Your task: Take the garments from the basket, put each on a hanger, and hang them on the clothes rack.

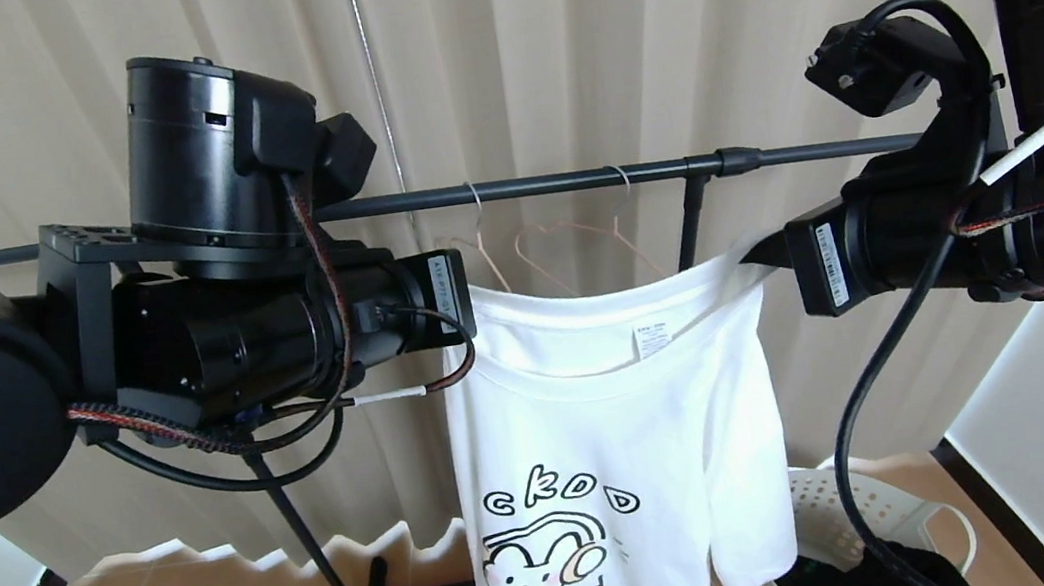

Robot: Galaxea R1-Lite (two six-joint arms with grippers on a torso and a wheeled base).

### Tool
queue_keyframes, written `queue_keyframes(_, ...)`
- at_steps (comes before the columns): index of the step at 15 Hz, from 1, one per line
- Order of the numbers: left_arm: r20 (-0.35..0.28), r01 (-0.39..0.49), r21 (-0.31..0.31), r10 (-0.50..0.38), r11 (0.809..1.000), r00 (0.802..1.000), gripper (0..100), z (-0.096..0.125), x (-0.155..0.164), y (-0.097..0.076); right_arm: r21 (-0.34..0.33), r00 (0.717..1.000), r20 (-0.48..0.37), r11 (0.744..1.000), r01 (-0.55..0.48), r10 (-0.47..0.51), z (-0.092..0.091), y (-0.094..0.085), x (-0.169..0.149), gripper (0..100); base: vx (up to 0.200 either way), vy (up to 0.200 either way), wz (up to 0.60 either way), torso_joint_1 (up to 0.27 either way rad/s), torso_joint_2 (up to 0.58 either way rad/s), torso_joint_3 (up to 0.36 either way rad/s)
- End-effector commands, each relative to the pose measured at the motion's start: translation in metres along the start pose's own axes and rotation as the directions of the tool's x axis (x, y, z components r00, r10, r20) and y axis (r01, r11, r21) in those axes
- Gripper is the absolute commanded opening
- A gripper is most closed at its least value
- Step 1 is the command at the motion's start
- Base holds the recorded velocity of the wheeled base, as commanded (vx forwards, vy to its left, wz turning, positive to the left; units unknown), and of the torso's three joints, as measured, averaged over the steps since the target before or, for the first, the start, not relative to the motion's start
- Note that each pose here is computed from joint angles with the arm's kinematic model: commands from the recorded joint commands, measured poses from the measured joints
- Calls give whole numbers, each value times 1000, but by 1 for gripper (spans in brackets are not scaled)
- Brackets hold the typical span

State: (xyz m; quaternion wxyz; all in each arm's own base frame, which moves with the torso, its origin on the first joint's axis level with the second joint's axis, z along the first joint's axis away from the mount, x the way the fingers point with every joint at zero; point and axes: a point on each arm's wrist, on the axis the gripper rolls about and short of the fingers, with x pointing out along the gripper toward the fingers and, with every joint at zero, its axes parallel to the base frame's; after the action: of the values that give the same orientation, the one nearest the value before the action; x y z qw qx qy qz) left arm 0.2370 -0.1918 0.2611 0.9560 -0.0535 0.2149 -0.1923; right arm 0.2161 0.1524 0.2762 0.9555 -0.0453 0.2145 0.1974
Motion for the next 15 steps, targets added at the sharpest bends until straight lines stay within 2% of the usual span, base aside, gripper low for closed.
queue_keyframes(1, 28, 12, 30, -13, 999, 1000, 0, 7, 0, -3, 2, 1000, -2, 1000, 11, -11, -1, -2, -1, 0, 0, 0, 0, 0, 0, 0)
queue_keyframes(4, 44, 15, 26, -16, 1000, 999, 0, 16, 15, -8, -38, 1000, -31, 999, 5, -6, -13, 0, -5, 0, 0, 0, 0, 0, 0, 0)
queue_keyframes(6, 48, 17, 15, -18, 1000, 999, 0, 20, 33, -14, -135, 998, -59, 991, -24, 16, -27, 4, -13, 0, 0, 0, 0, 0, 0, 0)
queue_keyframes(8, 50, 19, 16, -20, 1000, 999, 0, 22, 42, -17, -180, 995, -78, 981, -78, 65, -35, 17, -19, 0, 0, 0, 0, 0, 0, 0)
queue_keyframes(10, 85, 33, 6, -34, 999, 996, 0, 28, 56, -22, -226, 984, -119, 961, -159, 135, -49, 37, -21, 0, 0, 0, 0, 0, 0, 0)
queue_keyframes(14, 138, 73, -4, -72, 997, 988, 0, 43, 67, -30, -264, 980, -147, 950, -167, 132, -59, 50, -19, 0, 0, 0, 0, 0, 0, 0)
queue_keyframes(15, 150, 98, -6, -96, 995, 984, 0, 48, 70, -33, -274, 972, -160, 938, -211, 172, -63, 62, -22, 0, 0, 0, 0, 0, 0, 0)
